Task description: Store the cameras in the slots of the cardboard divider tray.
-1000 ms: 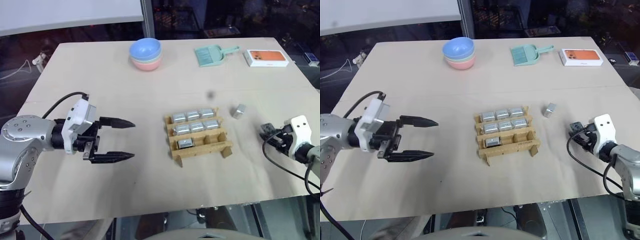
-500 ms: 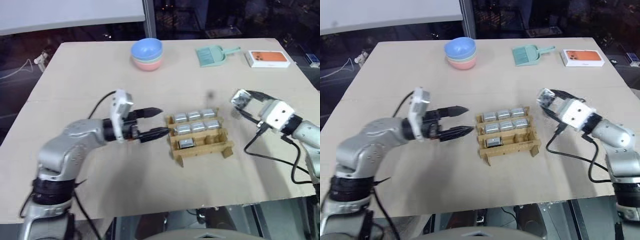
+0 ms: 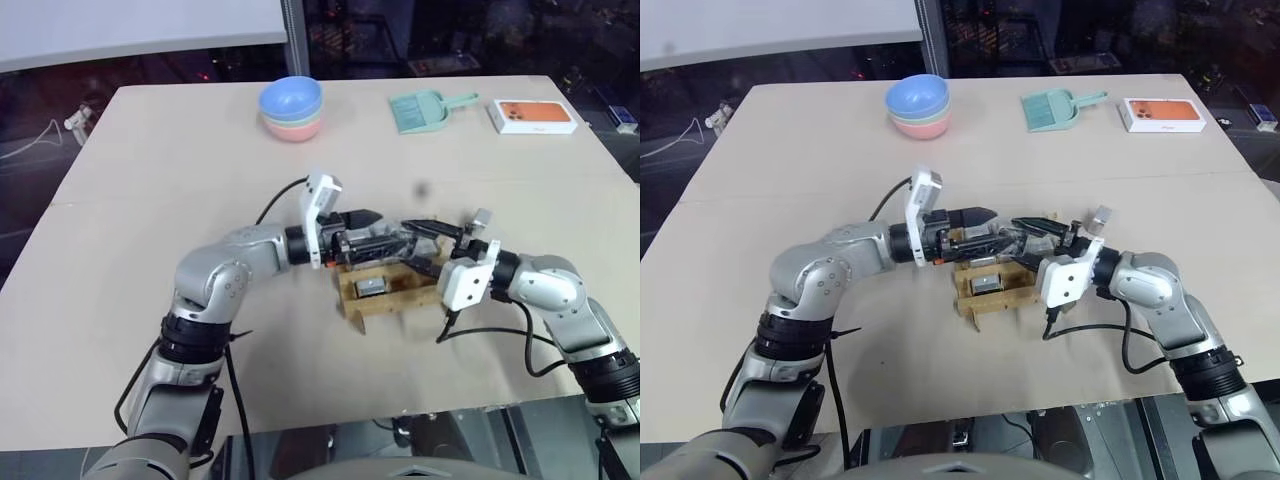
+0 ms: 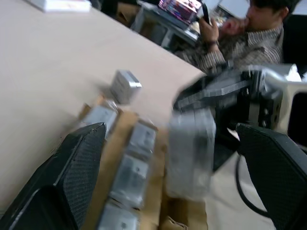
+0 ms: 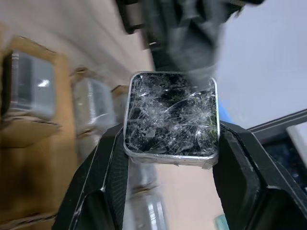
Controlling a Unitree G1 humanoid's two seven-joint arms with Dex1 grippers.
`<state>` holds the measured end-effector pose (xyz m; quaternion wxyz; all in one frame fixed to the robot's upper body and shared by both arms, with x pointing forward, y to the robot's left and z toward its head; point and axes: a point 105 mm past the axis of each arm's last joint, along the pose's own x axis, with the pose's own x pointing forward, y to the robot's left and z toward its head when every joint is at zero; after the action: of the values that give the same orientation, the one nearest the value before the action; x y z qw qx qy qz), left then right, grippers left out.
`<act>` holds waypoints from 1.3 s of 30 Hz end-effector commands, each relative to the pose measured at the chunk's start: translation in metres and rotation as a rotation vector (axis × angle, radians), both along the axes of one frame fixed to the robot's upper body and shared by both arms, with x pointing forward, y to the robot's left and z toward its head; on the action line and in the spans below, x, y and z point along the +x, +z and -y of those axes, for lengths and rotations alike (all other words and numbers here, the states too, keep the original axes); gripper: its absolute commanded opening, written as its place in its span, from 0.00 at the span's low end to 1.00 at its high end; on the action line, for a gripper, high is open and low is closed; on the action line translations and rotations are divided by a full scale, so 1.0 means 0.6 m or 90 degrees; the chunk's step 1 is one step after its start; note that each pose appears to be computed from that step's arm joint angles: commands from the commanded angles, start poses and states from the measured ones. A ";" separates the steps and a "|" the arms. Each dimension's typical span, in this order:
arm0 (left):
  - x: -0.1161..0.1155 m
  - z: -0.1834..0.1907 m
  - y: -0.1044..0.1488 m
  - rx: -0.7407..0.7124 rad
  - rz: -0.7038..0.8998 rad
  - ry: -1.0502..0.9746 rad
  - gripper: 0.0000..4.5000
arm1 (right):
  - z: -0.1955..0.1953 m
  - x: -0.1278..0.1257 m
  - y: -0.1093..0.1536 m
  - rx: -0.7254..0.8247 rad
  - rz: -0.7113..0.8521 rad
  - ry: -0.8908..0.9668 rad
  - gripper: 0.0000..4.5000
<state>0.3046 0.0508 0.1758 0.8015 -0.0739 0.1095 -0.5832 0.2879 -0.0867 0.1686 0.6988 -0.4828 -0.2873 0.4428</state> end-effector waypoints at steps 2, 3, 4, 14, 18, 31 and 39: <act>-0.011 0.008 0.015 -0.007 0.027 -0.031 1.00 | 0.000 -0.002 0.016 0.008 0.041 0.008 0.43; -0.010 0.008 0.016 -0.011 0.030 -0.031 1.00 | -0.001 -0.002 0.016 0.007 0.042 0.009 0.43; -0.009 0.009 0.017 -0.015 0.032 -0.030 1.00 | -0.001 -0.003 0.015 0.005 0.042 0.011 0.43; -0.019 0.014 0.018 -0.029 0.020 -0.064 0.47 | -0.002 -0.005 0.012 -0.007 0.045 0.015 0.43; -0.024 0.015 0.009 -0.013 0.018 -0.074 0.19 | -0.004 -0.007 0.013 -0.005 0.046 0.020 0.43; -0.034 0.020 0.014 -0.010 0.068 -0.098 0.16 | 0.043 -0.020 0.036 0.092 -0.072 -0.043 0.99; -0.042 0.028 -0.014 -0.015 0.171 -0.072 0.16 | 0.144 -0.091 0.021 0.251 -0.550 -0.093 0.99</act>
<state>0.2842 0.0392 0.1591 0.7783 -0.0225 0.0378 -0.6264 0.2474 -0.1733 0.1639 0.8686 -0.1866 -0.0269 0.4582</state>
